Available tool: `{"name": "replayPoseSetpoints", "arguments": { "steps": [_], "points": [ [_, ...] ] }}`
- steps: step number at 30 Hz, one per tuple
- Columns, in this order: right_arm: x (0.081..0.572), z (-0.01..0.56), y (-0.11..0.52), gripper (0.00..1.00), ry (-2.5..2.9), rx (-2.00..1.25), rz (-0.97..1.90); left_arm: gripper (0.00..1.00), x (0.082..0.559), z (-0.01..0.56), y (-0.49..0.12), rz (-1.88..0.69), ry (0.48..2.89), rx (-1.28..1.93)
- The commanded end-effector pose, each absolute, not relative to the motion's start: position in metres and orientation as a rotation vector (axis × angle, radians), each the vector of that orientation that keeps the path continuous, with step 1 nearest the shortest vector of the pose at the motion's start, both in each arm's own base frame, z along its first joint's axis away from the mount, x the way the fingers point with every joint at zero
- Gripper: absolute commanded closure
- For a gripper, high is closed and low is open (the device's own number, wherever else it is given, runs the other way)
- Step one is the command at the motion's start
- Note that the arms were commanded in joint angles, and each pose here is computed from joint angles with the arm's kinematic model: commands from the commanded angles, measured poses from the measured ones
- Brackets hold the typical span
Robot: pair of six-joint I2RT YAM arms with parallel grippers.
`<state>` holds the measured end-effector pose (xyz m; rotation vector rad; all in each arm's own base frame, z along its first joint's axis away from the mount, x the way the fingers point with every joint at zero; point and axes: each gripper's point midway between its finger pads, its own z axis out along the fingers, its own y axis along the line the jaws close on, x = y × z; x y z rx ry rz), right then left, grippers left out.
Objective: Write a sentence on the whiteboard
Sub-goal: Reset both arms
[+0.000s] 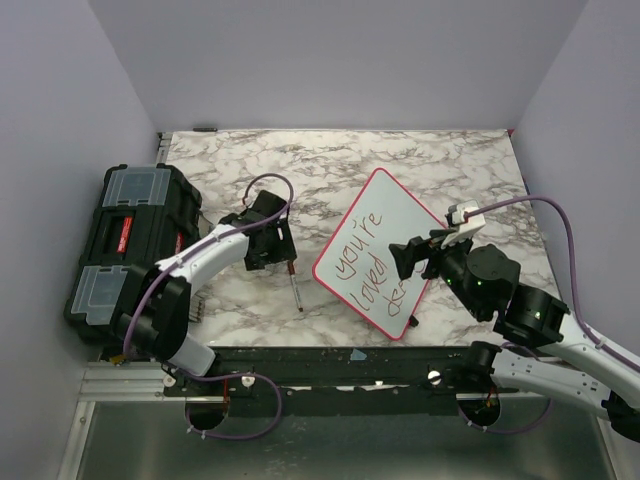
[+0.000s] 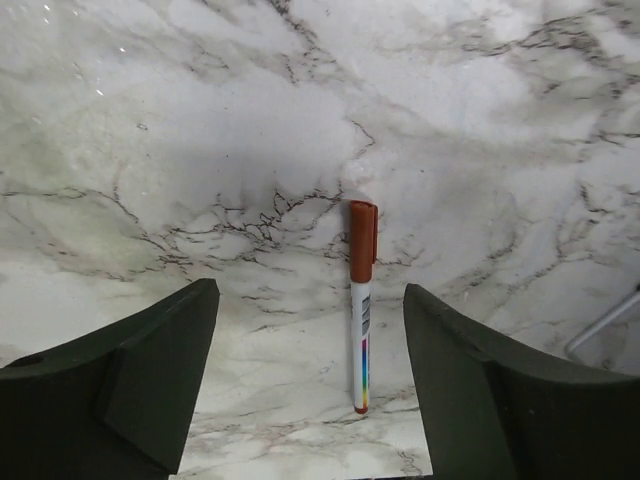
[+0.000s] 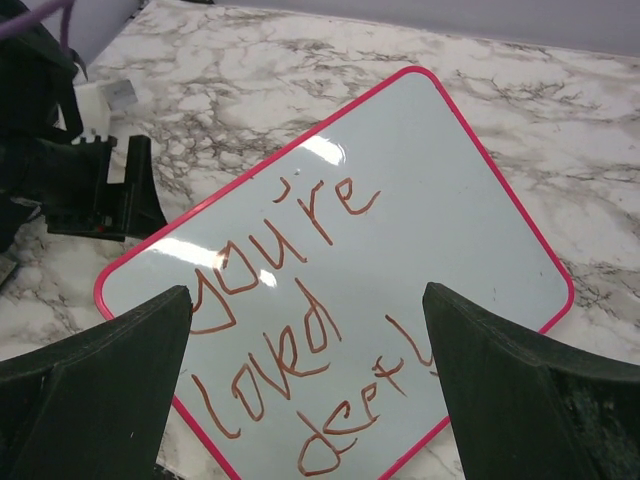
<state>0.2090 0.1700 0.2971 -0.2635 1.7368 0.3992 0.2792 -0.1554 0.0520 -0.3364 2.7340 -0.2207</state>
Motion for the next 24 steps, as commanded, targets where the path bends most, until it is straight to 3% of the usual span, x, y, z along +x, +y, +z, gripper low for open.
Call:
{"name": "replayPoseSetpoints", "arguments": {
  "steps": [1, 3, 17, 24],
  "points": [
    [0.208, 0.300, 0.161, 0.00, 1.747, -0.238, 0.379, 0.18, 0.285, 0.093, -0.144, -0.207, 2.608, -0.269],
    [0.207, 0.302, 0.161, 0.00, 1.750, -0.233, 0.382, 0.02, 0.284, 0.107, -0.137, -0.185, 2.573, -0.248],
    [0.195, 0.301, 0.153, 0.00, 1.799, -0.096, 0.493, 0.02, 0.245, 0.215, -0.102, -0.224, 2.301, -0.083],
    [0.185, 0.296, 0.139, 0.00, 1.826, -0.042, 0.514, 0.02, 0.219, 0.229, -0.085, -0.282, 2.103, -0.034]
  ]
}}
